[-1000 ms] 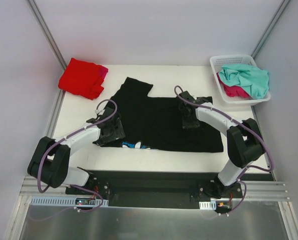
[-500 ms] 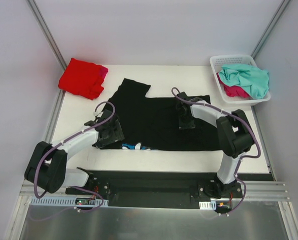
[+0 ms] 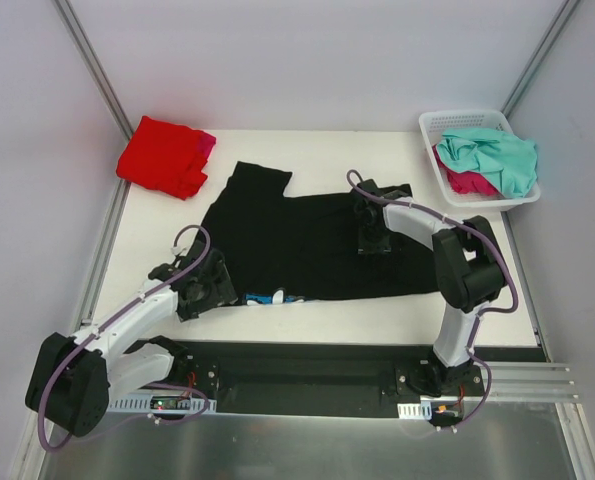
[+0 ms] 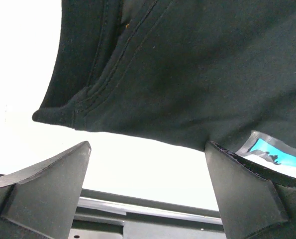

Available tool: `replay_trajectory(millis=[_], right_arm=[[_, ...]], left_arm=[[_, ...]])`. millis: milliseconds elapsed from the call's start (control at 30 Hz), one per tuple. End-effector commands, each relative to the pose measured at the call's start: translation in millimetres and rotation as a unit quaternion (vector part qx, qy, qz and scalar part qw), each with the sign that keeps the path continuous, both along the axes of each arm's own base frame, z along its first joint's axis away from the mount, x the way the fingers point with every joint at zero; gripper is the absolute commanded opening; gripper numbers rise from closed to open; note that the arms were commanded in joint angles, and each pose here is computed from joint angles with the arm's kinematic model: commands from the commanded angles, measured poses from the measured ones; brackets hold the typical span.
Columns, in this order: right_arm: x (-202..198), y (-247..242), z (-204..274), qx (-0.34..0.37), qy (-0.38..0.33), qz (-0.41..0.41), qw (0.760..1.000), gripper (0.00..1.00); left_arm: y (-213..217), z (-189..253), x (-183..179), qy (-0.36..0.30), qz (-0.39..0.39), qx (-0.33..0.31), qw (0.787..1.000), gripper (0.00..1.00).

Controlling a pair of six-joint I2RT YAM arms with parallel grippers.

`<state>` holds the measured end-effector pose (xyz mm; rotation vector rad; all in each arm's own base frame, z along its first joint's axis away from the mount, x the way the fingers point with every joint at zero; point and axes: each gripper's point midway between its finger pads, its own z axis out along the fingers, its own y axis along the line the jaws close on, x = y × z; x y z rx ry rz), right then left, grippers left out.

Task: Fold and stack the t-shirts

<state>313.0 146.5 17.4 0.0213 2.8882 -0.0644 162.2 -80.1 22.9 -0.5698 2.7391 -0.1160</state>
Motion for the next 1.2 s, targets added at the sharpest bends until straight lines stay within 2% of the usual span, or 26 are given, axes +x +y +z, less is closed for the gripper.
replay_trajectory(millis=[0, 233, 500, 767, 900, 1167], right_arm=[[9.7, -14.3, -6.2, -0.026, -0.010, -0.009, 1.000, 0.30], [12.2, -14.1, 10.8, -0.008, -0.013, -0.011, 1.000, 0.30], [24.8, 15.4, 75.1, 0.019, -0.068, 0.029, 0.997, 0.30], [36.9, 16.9, 97.9, 0.019, -0.095, 0.043, 0.994, 0.31], [42.4, 22.3, 90.5, 0.023, -0.094, 0.052, 0.994, 0.30], [54.5, 30.9, 64.9, 0.032, -0.089, 0.048, 0.994, 0.30]], left_arm=[[3.0, -0.9, -15.6, 0.029, 0.009, 0.005, 1.000, 0.99], [0.4, 9.3, -7.3, 0.024, 0.004, 0.007, 1.000, 0.99], [-18.5, 55.4, 38.1, -0.022, -0.012, -0.004, 1.000, 0.99], [-27.7, 85.8, 87.9, -0.057, -0.026, 0.022, 0.998, 0.99], [-36.3, 79.0, 108.6, -0.046, -0.036, 0.032, 0.998, 0.99], [-47.3, 37.1, 137.7, -0.024, -0.035, 0.047, 0.998, 0.99]])
